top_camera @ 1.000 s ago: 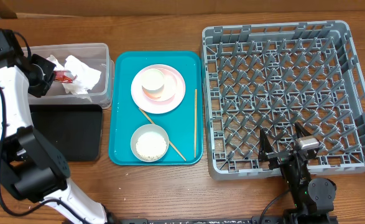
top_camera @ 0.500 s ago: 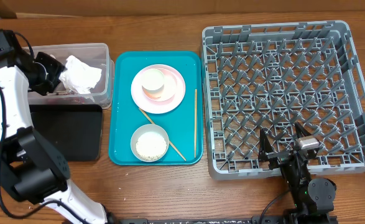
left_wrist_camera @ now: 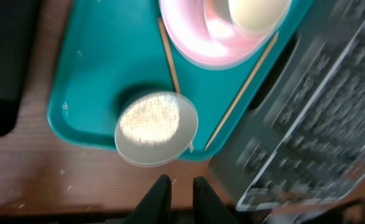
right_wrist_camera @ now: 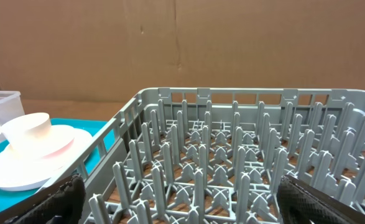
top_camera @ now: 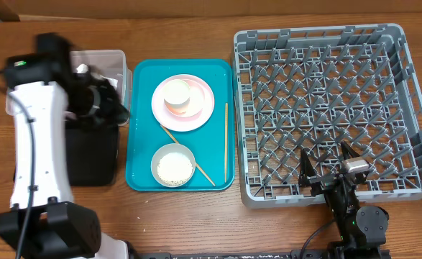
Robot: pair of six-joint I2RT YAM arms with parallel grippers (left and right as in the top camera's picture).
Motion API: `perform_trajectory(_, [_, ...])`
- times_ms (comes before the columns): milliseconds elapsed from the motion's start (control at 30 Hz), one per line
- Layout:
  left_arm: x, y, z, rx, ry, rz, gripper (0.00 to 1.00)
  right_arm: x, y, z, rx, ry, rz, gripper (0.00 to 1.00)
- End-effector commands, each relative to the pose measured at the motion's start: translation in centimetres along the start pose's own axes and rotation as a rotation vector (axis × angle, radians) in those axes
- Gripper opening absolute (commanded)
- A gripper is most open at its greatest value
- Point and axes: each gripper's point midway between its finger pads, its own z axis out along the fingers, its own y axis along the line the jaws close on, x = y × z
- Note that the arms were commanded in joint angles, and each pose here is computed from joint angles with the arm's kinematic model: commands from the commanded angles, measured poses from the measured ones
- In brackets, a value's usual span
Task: Sort waste into correct bins and load items into the dishwasher
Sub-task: 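Swing the left gripper right over the rice bowl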
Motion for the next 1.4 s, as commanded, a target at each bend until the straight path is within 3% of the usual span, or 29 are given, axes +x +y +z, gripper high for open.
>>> perform_trajectory(0, [2.4, -1.4, 1.2, -0.147, 0.022, 0.216, 0.14, 0.3, -0.2, 0.0, 0.008, -0.001, 0.000, 1.00])
perform_trajectory(133, [4.9, -3.5, 2.8, -0.252, 0.028, 0.326, 0.14, 0.3, -0.2, 0.0, 0.009, -0.001, 0.000, 1.00])
perform_trajectory(267, [8.1, -6.4, 4.4, -0.278, 0.042, 0.425, 0.04, 0.3, -0.2, 0.0, 0.009, -0.001, 0.000, 1.00])
perform_trajectory(533, [12.4, -9.2, 6.3, -0.368, -0.018, 0.533, 0.04, 0.3, -0.2, 0.0, 0.008, -0.001, 0.000, 1.00])
perform_trajectory(967, [14.5, -12.1, 7.8, -0.331, -0.076, 0.621, 0.04, 0.3, -0.2, 0.0, 0.008, -0.001, 0.000, 1.00])
perform_trajectory(1367, [14.3, -10.5, 10.7, -0.363, -0.051, 0.617, 0.04, 0.3, -0.2, 0.0, 0.008, -0.001, 0.000, 1.00])
